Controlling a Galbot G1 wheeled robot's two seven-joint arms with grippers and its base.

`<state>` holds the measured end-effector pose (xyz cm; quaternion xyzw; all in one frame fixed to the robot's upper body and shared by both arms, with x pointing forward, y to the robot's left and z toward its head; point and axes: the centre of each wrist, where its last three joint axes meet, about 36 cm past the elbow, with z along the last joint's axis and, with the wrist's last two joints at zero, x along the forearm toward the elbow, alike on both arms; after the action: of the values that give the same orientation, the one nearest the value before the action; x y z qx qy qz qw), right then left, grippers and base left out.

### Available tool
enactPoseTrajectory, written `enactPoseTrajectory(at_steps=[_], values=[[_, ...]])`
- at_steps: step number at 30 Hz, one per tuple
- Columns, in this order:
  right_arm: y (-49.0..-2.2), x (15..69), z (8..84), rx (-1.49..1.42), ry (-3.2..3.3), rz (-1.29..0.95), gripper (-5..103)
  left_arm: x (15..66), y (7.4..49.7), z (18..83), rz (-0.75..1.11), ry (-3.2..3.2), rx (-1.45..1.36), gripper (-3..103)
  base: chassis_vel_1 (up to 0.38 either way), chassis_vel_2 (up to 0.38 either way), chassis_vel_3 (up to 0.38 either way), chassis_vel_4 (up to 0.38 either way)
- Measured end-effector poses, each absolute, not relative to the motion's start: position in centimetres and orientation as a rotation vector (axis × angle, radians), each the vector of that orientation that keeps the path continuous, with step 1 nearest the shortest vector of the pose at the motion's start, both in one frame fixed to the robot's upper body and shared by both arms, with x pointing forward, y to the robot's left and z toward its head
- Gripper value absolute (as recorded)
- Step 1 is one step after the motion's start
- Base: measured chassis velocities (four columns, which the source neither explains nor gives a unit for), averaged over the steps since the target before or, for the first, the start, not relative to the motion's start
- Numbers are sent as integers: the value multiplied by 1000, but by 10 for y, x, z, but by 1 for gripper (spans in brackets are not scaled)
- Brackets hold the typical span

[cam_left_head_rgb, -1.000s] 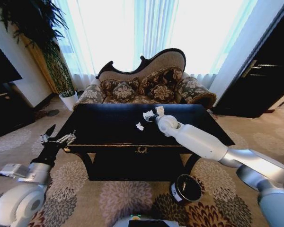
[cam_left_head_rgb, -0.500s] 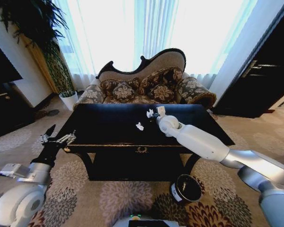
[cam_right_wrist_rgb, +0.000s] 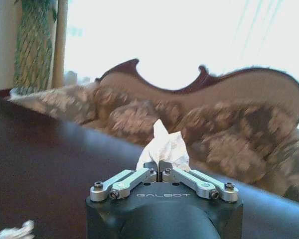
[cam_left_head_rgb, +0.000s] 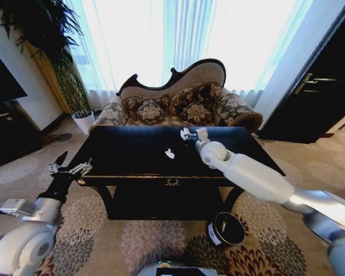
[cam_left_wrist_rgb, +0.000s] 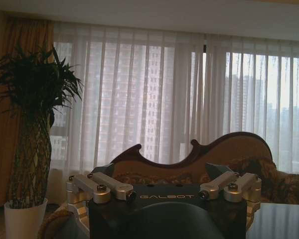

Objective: Move to the front of the table and place the trash on the table into the trash bin.

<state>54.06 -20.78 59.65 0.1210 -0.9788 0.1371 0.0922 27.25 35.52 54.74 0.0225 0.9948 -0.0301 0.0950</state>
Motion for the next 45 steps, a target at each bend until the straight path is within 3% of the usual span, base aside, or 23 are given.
enactPoseTrajectory(at_steps=[6,11,25,32,45], values=[[-264,511,609,265,-2970,441,1,272,355,547,-89,2949,67,100,0,0,0,0],[-321,452,617,118,-3036,467,1,272,355,547,-89,2949,67,100,0,0,0,0],[-327,380,580,17,-3116,230,0,272,355,547,-89,2949,67,100,0,0,0,0],[-337,311,545,-200,-3171,135,0,272,355,547,-89,2949,66,100,0,0,0,0],[-333,256,475,-483,-3153,-124,0,272,355,547,-89,2949,67,100,0,0,0,0]])
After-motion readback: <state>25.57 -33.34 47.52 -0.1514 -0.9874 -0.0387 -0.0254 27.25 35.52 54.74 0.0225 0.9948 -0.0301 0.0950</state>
